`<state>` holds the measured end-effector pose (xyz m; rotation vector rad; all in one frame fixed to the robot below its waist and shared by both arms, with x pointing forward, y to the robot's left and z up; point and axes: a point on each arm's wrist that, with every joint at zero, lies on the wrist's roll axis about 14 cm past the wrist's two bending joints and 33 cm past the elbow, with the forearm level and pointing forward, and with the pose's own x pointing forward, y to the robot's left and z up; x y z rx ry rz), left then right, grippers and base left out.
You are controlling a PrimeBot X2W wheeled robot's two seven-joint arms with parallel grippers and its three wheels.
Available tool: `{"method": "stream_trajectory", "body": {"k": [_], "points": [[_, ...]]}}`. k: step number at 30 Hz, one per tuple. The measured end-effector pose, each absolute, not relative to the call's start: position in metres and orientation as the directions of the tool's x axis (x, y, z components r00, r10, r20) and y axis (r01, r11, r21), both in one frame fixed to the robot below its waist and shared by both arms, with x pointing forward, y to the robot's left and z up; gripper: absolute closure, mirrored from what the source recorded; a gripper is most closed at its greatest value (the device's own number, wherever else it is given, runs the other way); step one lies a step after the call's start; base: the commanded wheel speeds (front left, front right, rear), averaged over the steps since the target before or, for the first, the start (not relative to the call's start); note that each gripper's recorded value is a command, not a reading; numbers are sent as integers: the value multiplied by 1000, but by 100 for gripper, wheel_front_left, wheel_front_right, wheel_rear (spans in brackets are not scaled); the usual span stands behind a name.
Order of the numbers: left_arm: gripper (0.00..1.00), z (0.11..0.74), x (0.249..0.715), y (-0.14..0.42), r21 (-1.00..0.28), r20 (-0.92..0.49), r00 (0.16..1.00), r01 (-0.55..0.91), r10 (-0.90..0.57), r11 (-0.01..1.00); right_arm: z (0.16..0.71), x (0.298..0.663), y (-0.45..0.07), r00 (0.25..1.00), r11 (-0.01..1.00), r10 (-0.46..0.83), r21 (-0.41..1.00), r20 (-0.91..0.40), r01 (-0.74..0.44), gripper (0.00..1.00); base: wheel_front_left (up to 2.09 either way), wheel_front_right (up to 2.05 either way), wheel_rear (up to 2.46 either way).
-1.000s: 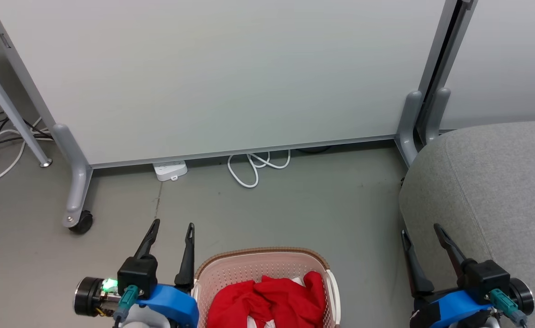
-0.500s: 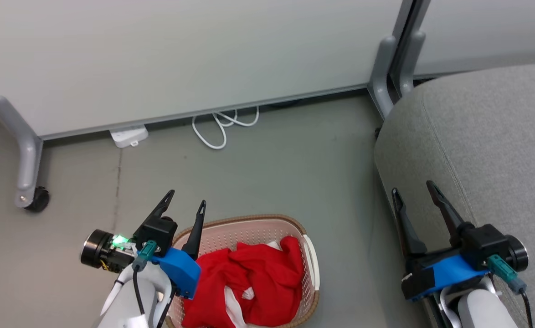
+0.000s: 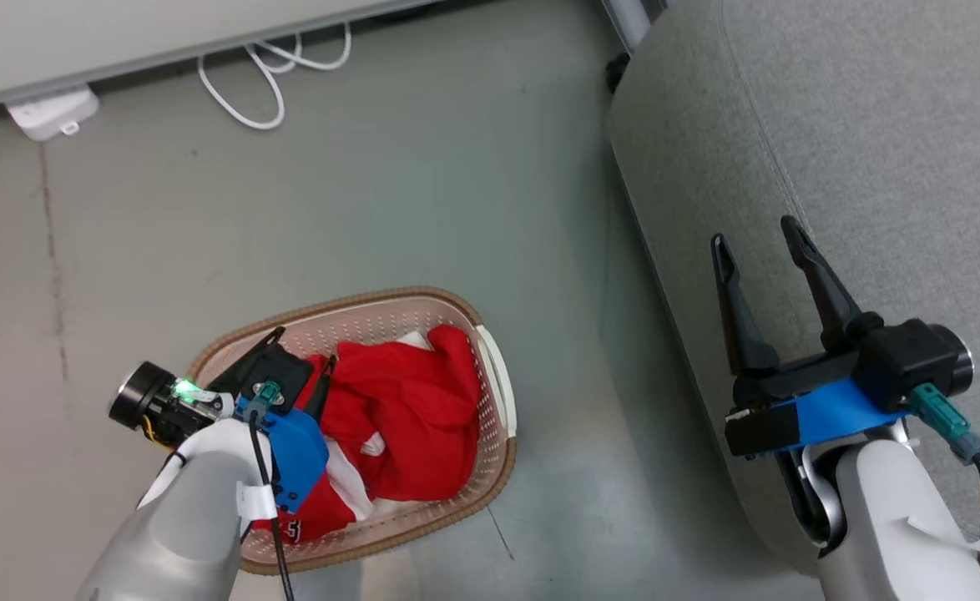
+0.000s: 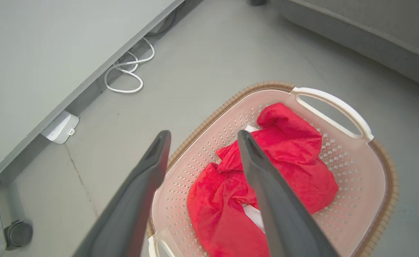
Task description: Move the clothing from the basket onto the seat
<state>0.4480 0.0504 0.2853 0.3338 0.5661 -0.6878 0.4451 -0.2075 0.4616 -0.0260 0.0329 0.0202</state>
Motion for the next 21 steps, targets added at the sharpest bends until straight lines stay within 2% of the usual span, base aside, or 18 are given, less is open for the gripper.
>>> {"method": "stream_trajectory", "body": {"k": [8, 15, 21], "points": [[0, 211, 441, 44, 69, -754, 444, 787, -485, 612, 433, 466, -224, 996, 999, -12, -54, -86, 7, 0, 0, 0, 0], [0, 151, 427, 53, 22, -873, 280, 841, -400, 541, 403, 480, -230, 990, 997, -20, -73, -139, 10, 0, 0, 0, 0], [0, 109, 424, 72, 6, -936, 183, 864, -302, 504, 375, 484, -237, 981, 996, -32, -88, -191, 15, 0, 0, 0, 0]]}}
